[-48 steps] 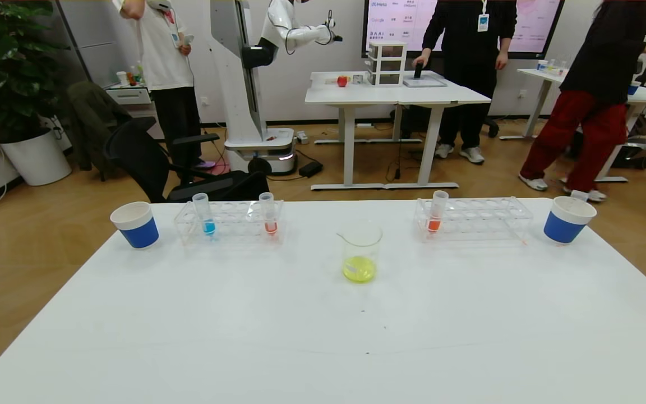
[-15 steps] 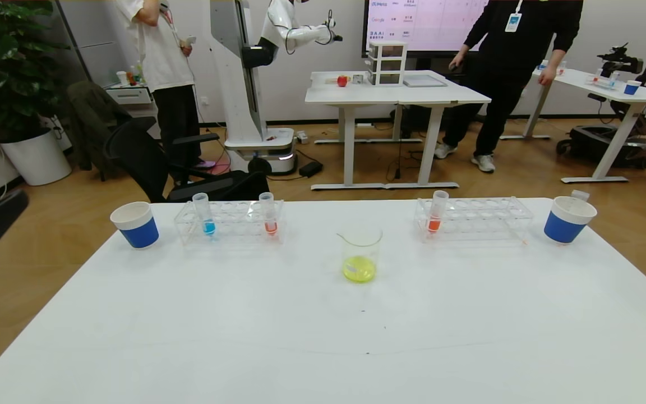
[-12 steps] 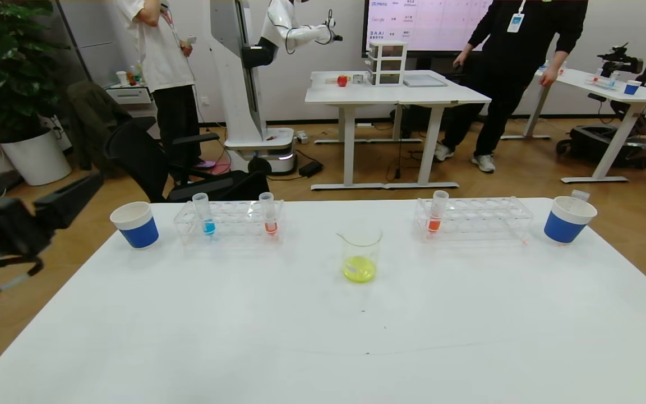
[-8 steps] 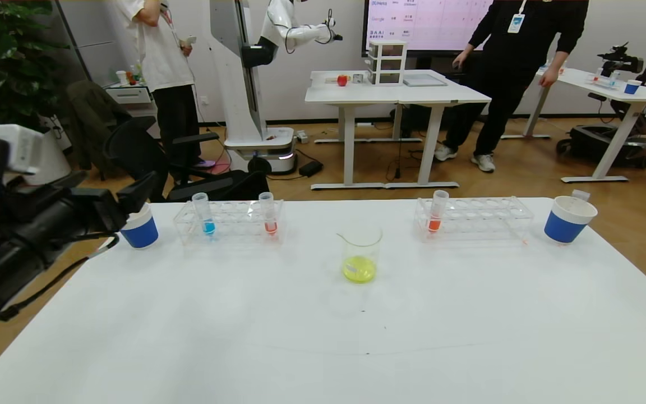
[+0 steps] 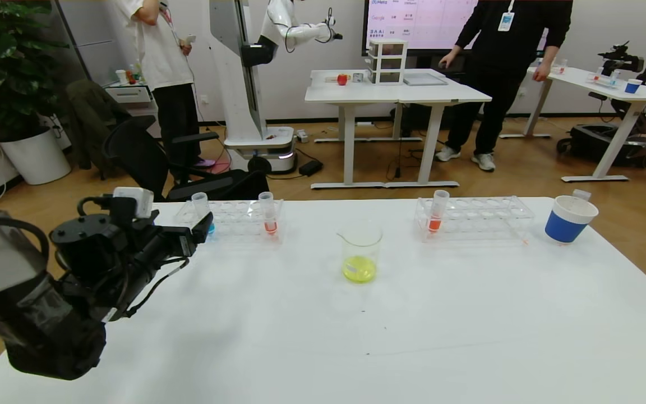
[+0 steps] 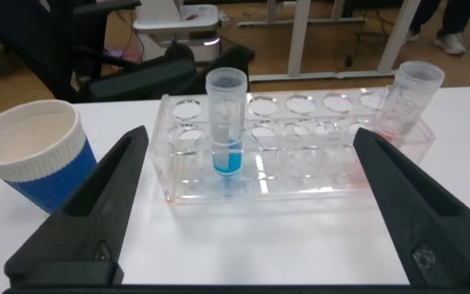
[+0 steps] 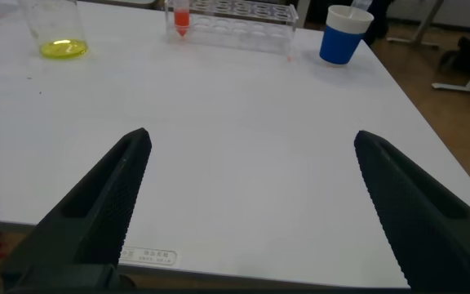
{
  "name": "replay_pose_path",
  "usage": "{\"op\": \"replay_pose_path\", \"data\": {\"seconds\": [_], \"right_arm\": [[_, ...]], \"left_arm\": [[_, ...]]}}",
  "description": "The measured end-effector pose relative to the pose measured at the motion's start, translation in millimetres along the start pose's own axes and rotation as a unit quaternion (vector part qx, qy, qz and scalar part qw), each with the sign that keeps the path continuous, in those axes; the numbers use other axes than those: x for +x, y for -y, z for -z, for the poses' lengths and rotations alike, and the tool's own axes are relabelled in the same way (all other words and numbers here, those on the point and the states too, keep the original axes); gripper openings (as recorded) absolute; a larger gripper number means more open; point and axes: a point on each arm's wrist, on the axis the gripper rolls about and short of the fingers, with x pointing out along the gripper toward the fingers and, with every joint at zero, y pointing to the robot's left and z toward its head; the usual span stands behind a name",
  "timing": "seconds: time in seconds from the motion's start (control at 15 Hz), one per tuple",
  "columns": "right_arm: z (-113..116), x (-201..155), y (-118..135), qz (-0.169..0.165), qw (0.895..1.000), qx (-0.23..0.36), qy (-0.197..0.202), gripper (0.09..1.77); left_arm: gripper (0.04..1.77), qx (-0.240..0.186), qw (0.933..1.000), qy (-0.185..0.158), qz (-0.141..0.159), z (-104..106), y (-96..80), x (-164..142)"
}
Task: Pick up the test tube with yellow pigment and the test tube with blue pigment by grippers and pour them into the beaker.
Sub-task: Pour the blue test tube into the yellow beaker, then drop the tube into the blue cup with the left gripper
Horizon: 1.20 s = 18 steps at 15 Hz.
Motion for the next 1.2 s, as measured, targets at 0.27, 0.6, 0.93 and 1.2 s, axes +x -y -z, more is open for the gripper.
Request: {"op": "replay_pose_path", "data": {"seconds": [0.27, 0.6, 0.93, 1.2], "right_arm": [[0, 0, 0, 0.000, 1.000, 0.000, 0.000, 1.74], [0, 0, 0, 0.000, 1.000, 0.000, 0.000, 1.74], [0, 0, 0, 0.000, 1.000, 0.000, 0.000, 1.74], [0, 0, 0, 0.000, 1.000, 0.000, 0.000, 1.74]], "left_arm": [[1.75, 0.000, 0.9998, -0.012, -0.017, 16, 4.2, 16], [1.75, -0.007, 0.9990, 0.025, -0.036, 15, 3.7, 49], [1.75, -0.009, 0.9977, 0.042, -0.053, 34, 3.8, 86], [1.75, -0.009, 0.9975, 0.042, -0.056, 45, 4.3, 97]]}}
